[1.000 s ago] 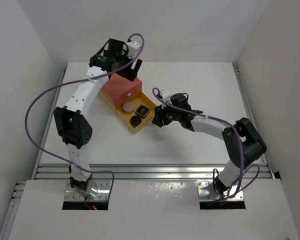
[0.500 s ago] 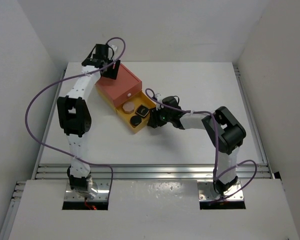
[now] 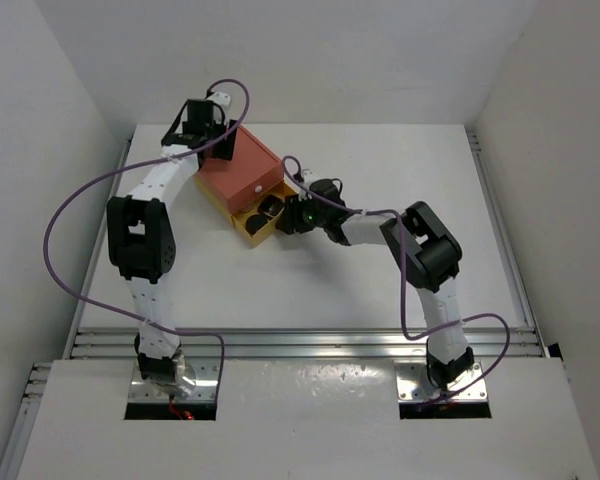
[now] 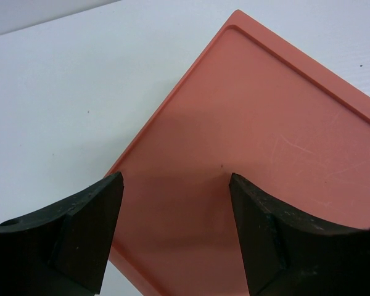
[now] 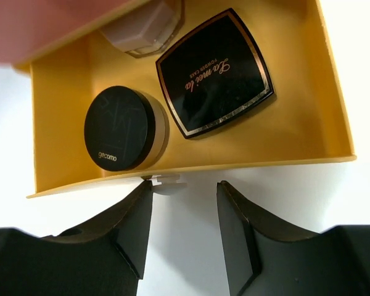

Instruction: Organize the makeup

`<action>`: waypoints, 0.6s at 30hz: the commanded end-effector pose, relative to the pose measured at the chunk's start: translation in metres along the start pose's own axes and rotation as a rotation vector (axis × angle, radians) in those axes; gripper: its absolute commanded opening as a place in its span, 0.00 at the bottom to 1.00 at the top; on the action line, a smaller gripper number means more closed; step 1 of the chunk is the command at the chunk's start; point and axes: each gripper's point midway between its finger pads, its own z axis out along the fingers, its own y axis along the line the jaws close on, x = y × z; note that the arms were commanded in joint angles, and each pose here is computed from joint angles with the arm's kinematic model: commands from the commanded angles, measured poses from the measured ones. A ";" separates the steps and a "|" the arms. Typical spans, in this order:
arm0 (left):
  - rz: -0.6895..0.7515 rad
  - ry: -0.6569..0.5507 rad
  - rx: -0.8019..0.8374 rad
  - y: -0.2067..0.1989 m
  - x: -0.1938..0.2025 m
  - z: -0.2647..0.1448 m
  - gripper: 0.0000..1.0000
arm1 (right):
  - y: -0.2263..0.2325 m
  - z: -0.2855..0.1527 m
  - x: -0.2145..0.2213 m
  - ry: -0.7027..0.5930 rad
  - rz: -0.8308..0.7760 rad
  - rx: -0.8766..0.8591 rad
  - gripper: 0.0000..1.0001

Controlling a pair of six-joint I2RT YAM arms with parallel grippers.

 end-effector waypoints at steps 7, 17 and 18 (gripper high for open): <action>0.052 0.298 0.138 -0.034 0.102 0.010 0.74 | -0.004 0.058 -0.048 -0.166 0.089 0.002 0.46; 0.061 0.297 0.139 -0.033 0.102 0.010 0.74 | -0.005 0.076 -0.058 -0.208 0.051 0.081 0.47; 0.061 0.297 0.139 -0.033 0.102 0.010 0.74 | -0.008 0.078 -0.057 -0.208 0.052 0.089 0.47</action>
